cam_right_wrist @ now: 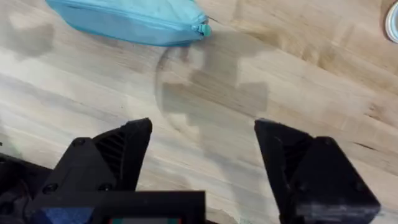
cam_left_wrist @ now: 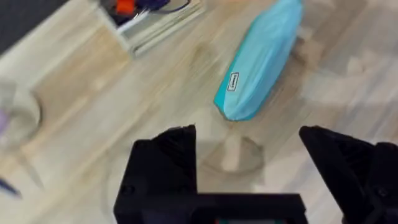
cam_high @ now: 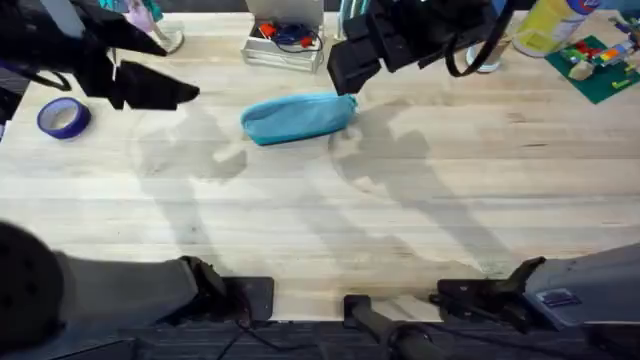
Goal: Unzip the bag, pick up the pens from the table one at a time and place them inside, then zip the bag closed.
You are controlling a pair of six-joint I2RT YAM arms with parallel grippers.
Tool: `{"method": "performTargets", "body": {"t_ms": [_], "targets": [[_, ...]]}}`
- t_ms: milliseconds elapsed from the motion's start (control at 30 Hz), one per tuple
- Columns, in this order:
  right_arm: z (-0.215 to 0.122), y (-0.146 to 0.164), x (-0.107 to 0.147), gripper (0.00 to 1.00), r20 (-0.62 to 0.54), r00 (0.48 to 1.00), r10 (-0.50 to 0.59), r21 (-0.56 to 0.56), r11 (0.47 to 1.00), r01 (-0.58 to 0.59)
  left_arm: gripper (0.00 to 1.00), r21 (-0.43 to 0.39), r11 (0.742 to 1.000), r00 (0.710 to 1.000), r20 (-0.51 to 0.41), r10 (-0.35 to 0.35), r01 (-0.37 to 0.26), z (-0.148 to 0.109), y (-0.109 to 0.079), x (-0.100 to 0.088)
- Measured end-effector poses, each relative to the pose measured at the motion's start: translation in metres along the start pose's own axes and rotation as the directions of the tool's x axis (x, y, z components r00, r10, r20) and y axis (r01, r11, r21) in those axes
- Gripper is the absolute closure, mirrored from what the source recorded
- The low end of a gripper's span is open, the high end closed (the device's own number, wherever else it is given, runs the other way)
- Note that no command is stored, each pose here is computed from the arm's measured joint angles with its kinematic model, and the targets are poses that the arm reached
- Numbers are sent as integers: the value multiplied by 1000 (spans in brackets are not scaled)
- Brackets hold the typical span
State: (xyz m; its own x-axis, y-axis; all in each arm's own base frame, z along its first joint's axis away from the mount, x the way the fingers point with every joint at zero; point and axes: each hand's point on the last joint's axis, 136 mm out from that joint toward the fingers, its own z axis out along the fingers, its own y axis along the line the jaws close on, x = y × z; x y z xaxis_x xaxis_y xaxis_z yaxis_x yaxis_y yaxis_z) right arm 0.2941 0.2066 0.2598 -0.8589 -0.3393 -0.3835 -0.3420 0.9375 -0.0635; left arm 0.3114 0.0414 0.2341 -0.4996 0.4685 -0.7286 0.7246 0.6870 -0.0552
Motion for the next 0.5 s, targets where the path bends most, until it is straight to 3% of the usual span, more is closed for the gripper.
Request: {"method": "performTargets", "body": {"t_ms": [133,267,367,500], "targets": [[0,1,-3,4,11,1000,3,-3,1000,-3,2,-45,985,983,-66,-172,169,-5,-14,-2],[0,1,-3,5,11,1000,2,-4,1000,-2,2,-67,936,920,-173,-352,346,-4,-36,8],[0,1,-3,5,11,1000,2,-4,1000,-2,2,-72,912,882,-231,-410,405,0,-47,13],[0,1,-3,5,11,1000,2,-4,1000,-2,4,-89,902,862,-267,-430,422,3,-51,15]]}}
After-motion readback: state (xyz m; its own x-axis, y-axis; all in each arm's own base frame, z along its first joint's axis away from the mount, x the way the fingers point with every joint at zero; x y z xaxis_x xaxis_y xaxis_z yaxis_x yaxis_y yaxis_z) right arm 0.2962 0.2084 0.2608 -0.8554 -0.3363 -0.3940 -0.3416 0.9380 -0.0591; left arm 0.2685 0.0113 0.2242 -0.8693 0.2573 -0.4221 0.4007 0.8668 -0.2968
